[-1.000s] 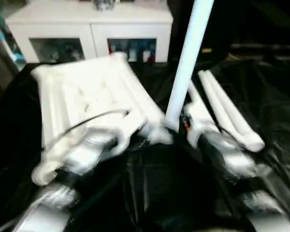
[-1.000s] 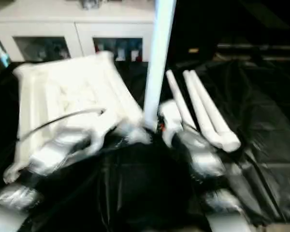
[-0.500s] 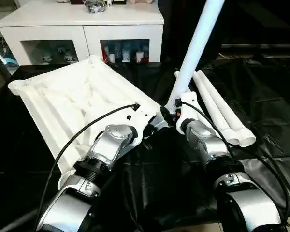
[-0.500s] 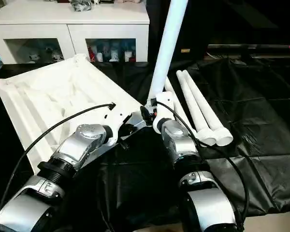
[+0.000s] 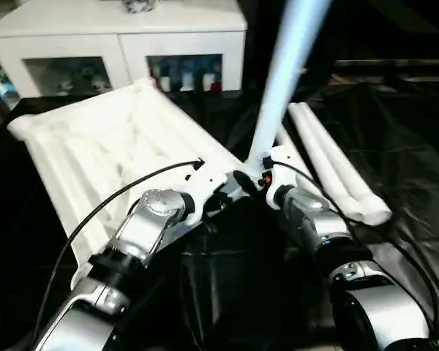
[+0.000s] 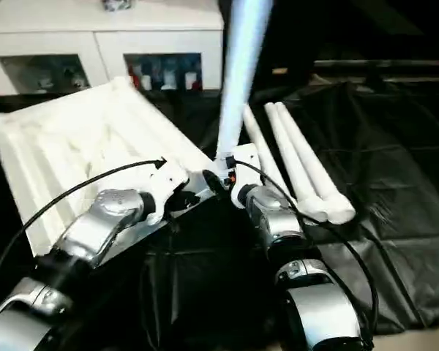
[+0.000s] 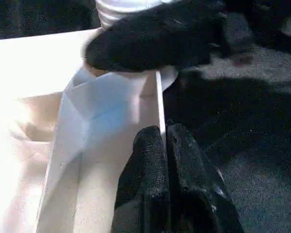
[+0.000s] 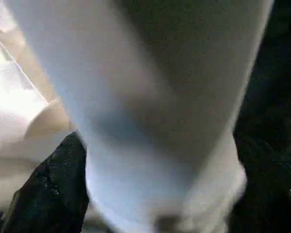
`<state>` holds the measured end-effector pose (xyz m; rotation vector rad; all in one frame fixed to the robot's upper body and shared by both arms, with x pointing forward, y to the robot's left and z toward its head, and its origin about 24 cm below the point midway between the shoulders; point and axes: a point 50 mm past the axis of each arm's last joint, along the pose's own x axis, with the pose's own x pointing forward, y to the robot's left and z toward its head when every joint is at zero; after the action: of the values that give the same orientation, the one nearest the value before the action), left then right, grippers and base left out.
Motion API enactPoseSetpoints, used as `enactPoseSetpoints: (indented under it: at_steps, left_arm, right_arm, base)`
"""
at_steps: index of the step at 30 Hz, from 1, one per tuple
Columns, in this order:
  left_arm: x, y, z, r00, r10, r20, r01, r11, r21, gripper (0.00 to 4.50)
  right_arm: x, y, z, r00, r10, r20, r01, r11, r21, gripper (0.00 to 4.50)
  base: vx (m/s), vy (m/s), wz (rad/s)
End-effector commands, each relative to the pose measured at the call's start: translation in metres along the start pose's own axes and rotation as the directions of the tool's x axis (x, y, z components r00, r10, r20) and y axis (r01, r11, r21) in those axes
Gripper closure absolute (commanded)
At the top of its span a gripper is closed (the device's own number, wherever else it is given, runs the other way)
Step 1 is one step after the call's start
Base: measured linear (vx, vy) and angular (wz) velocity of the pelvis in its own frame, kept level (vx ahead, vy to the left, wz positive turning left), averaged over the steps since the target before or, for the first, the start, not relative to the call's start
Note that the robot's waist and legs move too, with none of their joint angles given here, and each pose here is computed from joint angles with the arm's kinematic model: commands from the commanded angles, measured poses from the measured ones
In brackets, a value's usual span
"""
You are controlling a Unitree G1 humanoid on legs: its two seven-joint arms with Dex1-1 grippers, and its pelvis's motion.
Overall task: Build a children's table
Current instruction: Insert table leg to table base
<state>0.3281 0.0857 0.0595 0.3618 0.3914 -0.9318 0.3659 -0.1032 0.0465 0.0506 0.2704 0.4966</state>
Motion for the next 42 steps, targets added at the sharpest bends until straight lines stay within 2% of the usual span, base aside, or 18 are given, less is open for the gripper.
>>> enactPoseSetpoints:
  at_steps: [1, 6, 9, 18, 22, 34, 36, 37, 38, 39, 40, 41, 42]
  left_arm:
    - [-0.001, -0.004, 0.008, 0.999, -0.028, 0.033, 0.027, 0.999, 0.034, 4.5]
    - [-0.005, -0.003, 0.005, 0.999, -0.032, 0.019, 0.031, 0.999, 0.044, 4.5]
    - [-0.007, -0.003, 0.004, 0.999, -0.033, 0.015, 0.032, 0.998, 0.047, 4.5]
    - [-0.008, -0.004, 0.001, 1.0, -0.029, 0.009, 0.028, 0.999, 0.043, 4.5]
    - [-0.009, -0.003, 0.001, 1.0, -0.025, 0.009, 0.025, 0.999, 0.04, 4.5]
    - [-0.013, 0.001, 0.003, 0.999, 0.021, 0.042, -0.023, 0.998, 0.059, 4.5]
    - [-0.015, 0.003, 0.005, 0.997, 0.042, 0.066, -0.044, 0.998, 0.038, 4.5]
    - [-0.016, 0.003, 0.006, 0.996, 0.045, 0.077, -0.047, 0.999, 0.024, 4.05]
    - [-0.023, 0.008, 0.012, 0.989, 0.056, 0.137, -0.047, 0.997, -0.066, 4.05]
    - [-0.027, 0.009, 0.015, 0.985, 0.057, 0.162, -0.04, 0.993, -0.108, 3.94]
    - [-0.027, 0.009, 0.015, 0.985, 0.057, 0.162, -0.04, 0.993, -0.108, 3.94]
    - [-0.036, 0.016, 0.022, 0.971, 0.071, 0.229, -0.022, 0.977, -0.21, 3.88]
    - [-0.038, 0.019, 0.024, 0.965, 0.076, 0.251, -0.012, 0.969, -0.246, 3.76]
  right_arm:
    - [-0.001, 0.0, 0.008, 0.999, 0.018, 0.033, -0.017, 0.999, -0.029, 0.64]
    - [-0.005, 0.0, 0.013, 0.996, 0.059, 0.071, -0.055, 0.997, -0.061, 0.64]
    - [-0.008, 0.002, 0.012, 0.991, 0.111, 0.076, -0.106, 0.992, -0.062, 0.64]
    - [-0.017, 0.0, -0.005, 0.991, 0.13, 0.045, -0.128, 0.991, -0.039, 1.49]
    - [-0.02, 0.0, -0.007, 0.989, 0.141, 0.041, -0.14, 0.99, -0.035, 1.79]
    - [-0.021, -0.003, -0.003, 0.99, 0.13, 0.055, -0.128, 0.991, -0.036, 1.92]
    - [-0.022, -0.003, -0.002, 0.99, 0.128, 0.063, -0.126, 0.991, -0.035, 1.92]
    - [-0.022, -0.004, -0.001, 0.989, 0.128, 0.067, -0.126, 0.991, -0.034, 1.92]
    - [-0.024, -0.005, 0.004, 0.987, 0.126, 0.094, -0.124, 0.992, -0.025, 1.92]
    - [-0.025, -0.006, 0.005, 0.987, 0.126, 0.105, -0.124, 0.992, -0.021, 1.92]
    - [-0.025, -0.006, 0.005, 0.987, 0.126, 0.105, -0.124, 0.992, -0.021, 1.92]
    - [-0.028, -0.008, 0.009, 0.982, 0.129, 0.135, -0.129, 0.992, -0.004, 1.92]
    - [-0.029, -0.008, 0.01, 0.981, 0.13, 0.143, -0.131, 0.991, -0.001, 1.92]
  base:
    - [0.0, 0.0, 0.0]
    - [0.0, 0.0, 0.0]
    - [0.0, 0.0, 0.0]
    - [0.0, 0.0, 0.0]
    - [0.0, 0.0, 0.0]
    - [0.0, 0.0, 0.0]
    - [0.0, 0.0, 0.0]
    - [0.0, 0.0, 0.0]
    - [0.0, 0.0, 0.0]
    - [0.0, 0.0, 0.0]
    - [0.0, 0.0, 0.0]
    - [0.0, 0.0, 0.0]
    - [0.0, 0.0, 0.0]
